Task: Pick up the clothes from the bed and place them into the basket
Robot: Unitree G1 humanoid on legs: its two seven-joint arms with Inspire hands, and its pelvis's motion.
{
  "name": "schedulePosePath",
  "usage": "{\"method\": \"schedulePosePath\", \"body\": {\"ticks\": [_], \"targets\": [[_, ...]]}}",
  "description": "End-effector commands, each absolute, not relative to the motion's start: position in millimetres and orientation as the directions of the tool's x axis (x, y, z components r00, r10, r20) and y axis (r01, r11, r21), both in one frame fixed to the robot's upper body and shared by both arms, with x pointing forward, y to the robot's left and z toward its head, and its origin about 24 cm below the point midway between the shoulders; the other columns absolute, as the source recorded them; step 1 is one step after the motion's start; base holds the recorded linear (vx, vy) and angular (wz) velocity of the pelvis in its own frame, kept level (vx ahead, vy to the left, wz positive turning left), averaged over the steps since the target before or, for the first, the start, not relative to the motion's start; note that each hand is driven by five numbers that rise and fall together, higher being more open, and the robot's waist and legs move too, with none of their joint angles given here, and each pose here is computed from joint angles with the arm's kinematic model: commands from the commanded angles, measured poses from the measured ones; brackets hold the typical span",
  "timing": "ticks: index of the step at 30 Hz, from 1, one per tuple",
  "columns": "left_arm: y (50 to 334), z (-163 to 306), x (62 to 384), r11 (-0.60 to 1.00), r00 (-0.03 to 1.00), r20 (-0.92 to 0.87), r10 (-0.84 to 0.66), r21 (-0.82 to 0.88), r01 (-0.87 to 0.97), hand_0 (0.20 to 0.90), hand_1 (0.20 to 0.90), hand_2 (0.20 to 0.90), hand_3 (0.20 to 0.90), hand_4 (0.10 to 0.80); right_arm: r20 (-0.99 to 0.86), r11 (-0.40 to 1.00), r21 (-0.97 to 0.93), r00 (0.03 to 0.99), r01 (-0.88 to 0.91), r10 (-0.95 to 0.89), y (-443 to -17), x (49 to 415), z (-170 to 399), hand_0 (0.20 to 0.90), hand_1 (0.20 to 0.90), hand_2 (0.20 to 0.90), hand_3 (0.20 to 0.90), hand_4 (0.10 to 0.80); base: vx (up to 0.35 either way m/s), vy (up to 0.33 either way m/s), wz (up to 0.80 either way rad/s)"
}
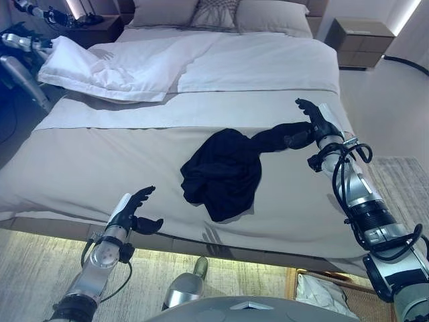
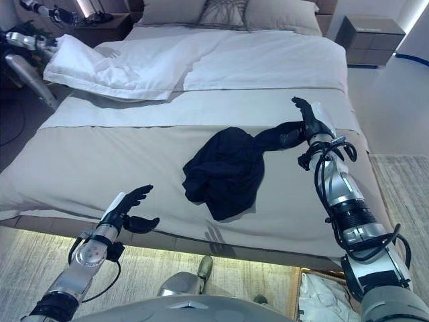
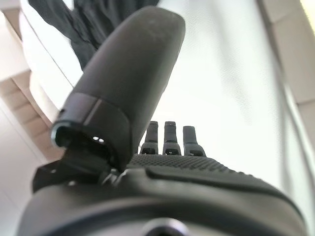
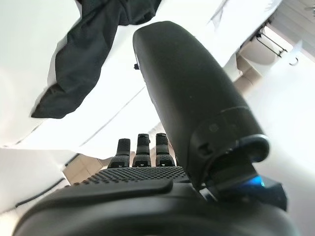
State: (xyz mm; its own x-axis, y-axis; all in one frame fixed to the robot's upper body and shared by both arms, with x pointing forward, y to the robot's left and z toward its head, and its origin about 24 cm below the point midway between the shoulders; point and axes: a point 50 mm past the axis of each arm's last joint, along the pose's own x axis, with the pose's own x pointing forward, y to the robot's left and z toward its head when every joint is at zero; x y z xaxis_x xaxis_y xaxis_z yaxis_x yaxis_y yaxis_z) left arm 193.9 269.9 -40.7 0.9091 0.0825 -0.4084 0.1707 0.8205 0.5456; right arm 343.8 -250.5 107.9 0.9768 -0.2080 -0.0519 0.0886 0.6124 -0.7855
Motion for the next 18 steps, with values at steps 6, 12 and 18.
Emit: {"method": "schedulePosePath", "body": {"ticks": [6,12,18], "targets": [[278,7,214,0.741,0.972,-0.233,-0.026,0.648,0.175,0.900,0.900,0.900,0.900,0.800,-0.039,0.515,-0.853,0.974,0.084,-0.224,-264,354,126,0.900,0.900,0.900,0.900,0.800,0.007,0.014,0.10],[280,-1,204,0.735,0.967,-0.256,-0.021,0.651,0.188,0.900,0.900,0.900,0.900,0.800,-0.117,0.490,-0.871,0.962,0.020,-0.247,-276,348,109,0.900,0.900,0.900,0.900,0.800,0.048,0.036,0.01],[268,21,222,0.739,0.990,-0.107,-0.091,0.659,0.139,0.900,0.900,0.900,0.900,0.800,-0.007,0.436,-0.888,0.942,0.148,-0.335,-301,355,140,0.900,0.900,0.900,0.900,0.800,-0.150,0.040,0.09]]}}
